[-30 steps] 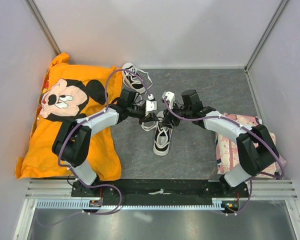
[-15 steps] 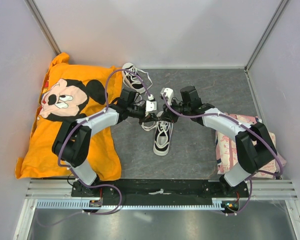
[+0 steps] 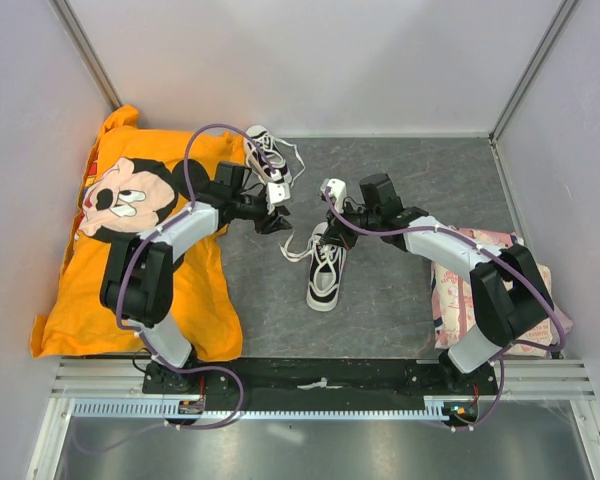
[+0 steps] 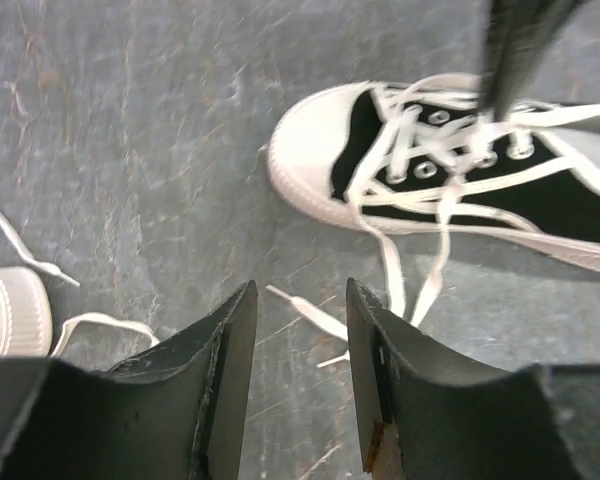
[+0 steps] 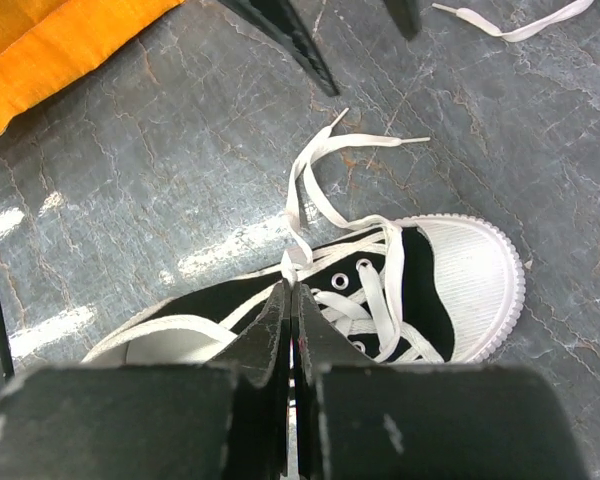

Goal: Tie the shoes

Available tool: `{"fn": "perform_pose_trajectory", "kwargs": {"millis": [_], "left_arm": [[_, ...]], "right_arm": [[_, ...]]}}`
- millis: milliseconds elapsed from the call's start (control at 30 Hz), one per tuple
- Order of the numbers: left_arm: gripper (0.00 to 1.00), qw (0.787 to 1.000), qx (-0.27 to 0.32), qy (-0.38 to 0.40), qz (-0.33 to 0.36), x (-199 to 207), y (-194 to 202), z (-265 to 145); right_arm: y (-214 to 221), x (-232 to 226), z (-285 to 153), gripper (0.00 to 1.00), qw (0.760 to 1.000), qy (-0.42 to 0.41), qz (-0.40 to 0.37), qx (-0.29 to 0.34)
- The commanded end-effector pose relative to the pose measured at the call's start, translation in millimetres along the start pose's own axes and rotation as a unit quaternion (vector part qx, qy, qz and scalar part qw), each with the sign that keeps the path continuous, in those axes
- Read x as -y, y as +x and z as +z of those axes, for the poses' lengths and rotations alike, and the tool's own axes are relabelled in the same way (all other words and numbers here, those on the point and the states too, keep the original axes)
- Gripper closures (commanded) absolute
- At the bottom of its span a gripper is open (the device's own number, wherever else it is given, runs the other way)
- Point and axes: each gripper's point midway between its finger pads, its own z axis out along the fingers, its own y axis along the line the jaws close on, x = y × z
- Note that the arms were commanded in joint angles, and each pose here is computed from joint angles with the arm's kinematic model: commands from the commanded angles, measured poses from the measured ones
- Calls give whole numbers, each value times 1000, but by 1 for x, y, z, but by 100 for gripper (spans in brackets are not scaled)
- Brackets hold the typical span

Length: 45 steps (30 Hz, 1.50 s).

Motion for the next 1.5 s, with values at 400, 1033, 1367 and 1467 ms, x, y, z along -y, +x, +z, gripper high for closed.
{"fn": "perform_pose_trajectory", "kwargs": {"millis": [400, 1033, 1367, 1467], "left_arm": [[50, 986, -146, 70, -28, 14, 49, 48], [53, 967, -233, 100, -11, 39, 85, 67], [98, 978, -201, 47, -30, 2, 65, 37], [98, 986, -158, 28, -43, -15, 47, 14]], "right_arm": [[-27, -7, -7, 100, 999, -6, -23, 32], [-16, -10, -8, 100, 999, -5, -16, 28], [-15, -10, -9, 100, 999, -4, -18, 27], [-15, -8, -9, 100, 999, 4, -17, 26]]}}
